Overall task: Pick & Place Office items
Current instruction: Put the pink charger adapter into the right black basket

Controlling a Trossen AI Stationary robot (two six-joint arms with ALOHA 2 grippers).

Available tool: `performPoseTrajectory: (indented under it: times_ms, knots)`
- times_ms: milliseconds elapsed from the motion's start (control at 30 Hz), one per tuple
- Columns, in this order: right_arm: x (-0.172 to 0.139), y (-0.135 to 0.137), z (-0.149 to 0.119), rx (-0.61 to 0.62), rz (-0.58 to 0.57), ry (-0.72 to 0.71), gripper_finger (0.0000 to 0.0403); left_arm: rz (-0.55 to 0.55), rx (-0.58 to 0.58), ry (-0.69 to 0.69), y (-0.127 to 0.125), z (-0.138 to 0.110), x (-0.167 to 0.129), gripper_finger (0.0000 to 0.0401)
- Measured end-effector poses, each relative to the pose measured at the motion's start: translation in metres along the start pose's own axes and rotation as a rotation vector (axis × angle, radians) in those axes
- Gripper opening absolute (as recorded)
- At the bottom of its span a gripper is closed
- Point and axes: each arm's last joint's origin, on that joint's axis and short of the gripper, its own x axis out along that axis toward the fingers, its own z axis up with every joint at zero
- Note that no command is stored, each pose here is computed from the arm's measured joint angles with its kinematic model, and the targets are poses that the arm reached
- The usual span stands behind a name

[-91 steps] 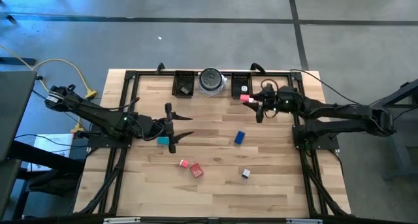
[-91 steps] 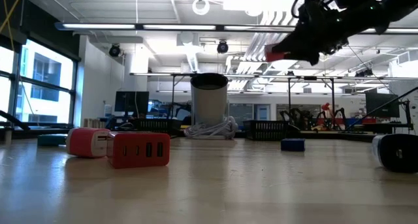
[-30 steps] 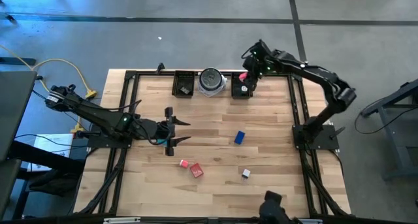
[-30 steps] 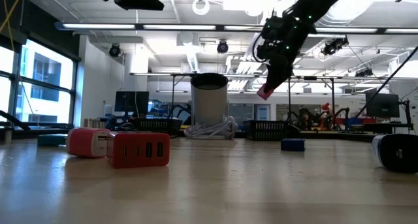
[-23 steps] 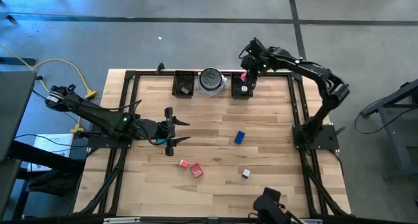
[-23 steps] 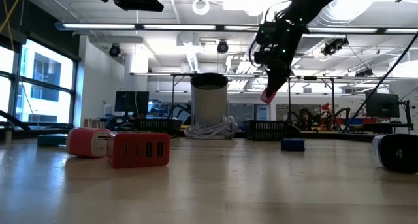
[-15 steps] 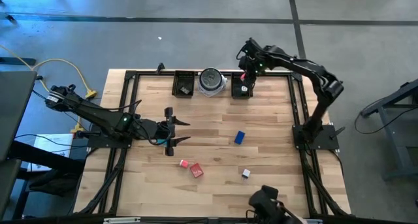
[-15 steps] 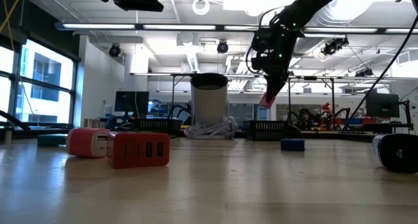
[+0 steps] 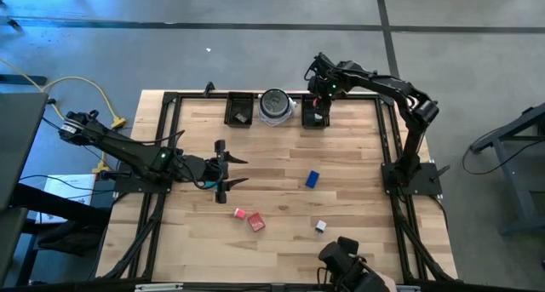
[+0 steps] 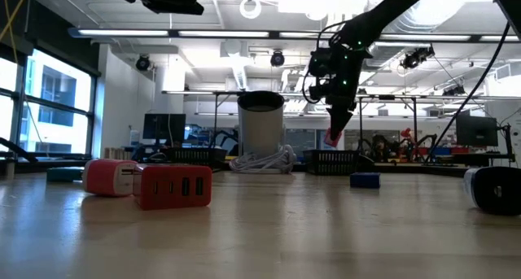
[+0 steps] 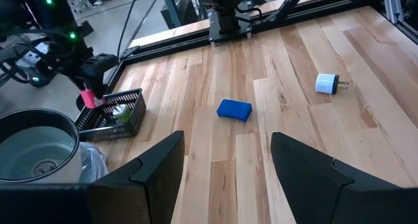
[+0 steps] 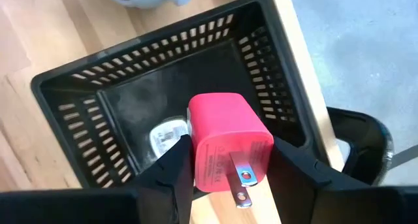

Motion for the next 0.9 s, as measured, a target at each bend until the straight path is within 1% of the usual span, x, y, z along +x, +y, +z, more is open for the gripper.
performPoseTrajectory:
  times_ms: [433,500,700,900]
  knots:
    - [0.001,-0.001,0.001,0.002,-0.008,-0.007,0.0145,-0.021,-0.003,-0.001,-0.001,0.000,0.000,0.0221]
    - [0.007,-0.001,0.001,0.005,-0.002,0.007,0.0145,-0.021,-0.002,0.002,-0.001,0.000,0.001,0.0221]
    - [0.036,0.000,-0.001,0.003,0.008,0.090,0.0145,-0.024,-0.001,0.005,-0.001,-0.001,0.001,0.0221]
    - [0.050,-0.001,-0.002,-0.001,0.017,0.120,0.0145,-0.024,-0.003,0.005,-0.001,-0.001,0.001,0.0221]
